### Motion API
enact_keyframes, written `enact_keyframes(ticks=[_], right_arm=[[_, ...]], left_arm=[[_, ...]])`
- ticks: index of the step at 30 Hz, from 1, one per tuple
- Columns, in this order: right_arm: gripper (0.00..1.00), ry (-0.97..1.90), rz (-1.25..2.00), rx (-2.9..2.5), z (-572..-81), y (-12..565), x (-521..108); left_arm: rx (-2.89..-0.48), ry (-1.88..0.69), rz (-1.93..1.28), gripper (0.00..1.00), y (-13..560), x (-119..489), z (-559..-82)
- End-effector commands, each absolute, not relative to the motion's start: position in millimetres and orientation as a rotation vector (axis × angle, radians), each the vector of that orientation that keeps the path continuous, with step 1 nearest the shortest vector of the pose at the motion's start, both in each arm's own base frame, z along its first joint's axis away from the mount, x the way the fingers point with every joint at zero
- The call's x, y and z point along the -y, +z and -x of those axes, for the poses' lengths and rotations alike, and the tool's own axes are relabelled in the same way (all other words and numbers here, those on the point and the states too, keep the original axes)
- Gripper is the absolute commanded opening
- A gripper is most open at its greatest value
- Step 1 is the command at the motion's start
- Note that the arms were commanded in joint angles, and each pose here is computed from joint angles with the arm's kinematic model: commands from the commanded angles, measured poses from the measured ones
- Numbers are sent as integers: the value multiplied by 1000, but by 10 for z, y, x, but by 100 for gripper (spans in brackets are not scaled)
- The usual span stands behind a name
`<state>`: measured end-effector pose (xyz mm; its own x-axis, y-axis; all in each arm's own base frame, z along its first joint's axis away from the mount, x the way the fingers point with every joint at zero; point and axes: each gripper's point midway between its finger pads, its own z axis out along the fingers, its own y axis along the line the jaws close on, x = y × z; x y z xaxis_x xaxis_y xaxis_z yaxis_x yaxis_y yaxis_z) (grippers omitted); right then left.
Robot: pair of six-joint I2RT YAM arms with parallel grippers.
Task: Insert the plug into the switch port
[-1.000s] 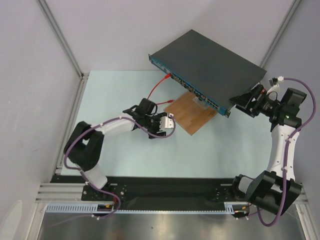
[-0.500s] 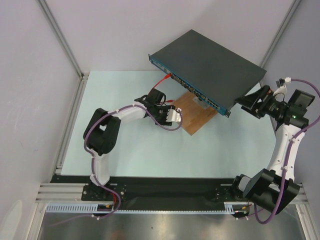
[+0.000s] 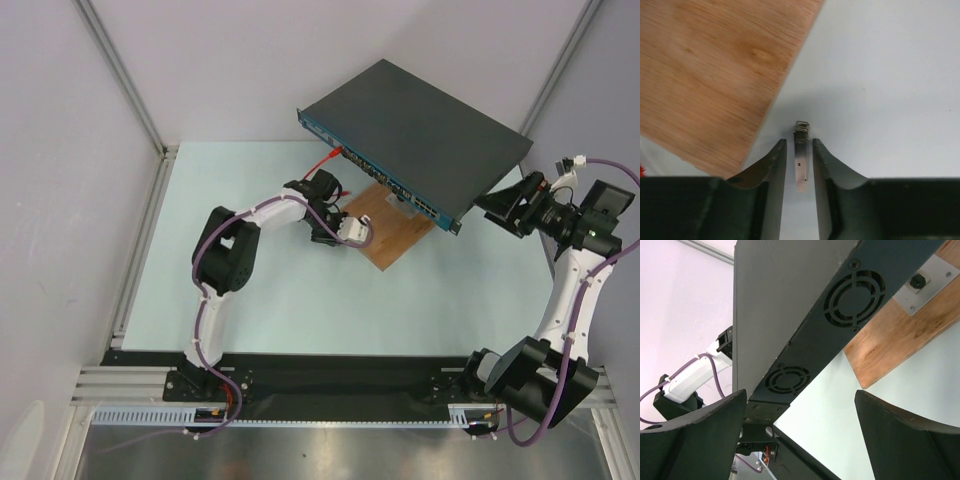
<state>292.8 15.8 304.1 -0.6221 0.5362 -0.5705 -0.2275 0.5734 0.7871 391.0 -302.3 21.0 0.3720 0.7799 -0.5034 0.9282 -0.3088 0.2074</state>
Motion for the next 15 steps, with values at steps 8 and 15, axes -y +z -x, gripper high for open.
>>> enact_keyframes(ticks=[8,15], right_arm=[[93,1104,-142,-1892,-2887,3369,-162],[94,1049,-99,-1862,-2798,3567,-153]], left_arm=[[-1498,-416,-2346,17,184,2787,-3564],[-1434,-446,-2280,0,547,2775,-3064]])
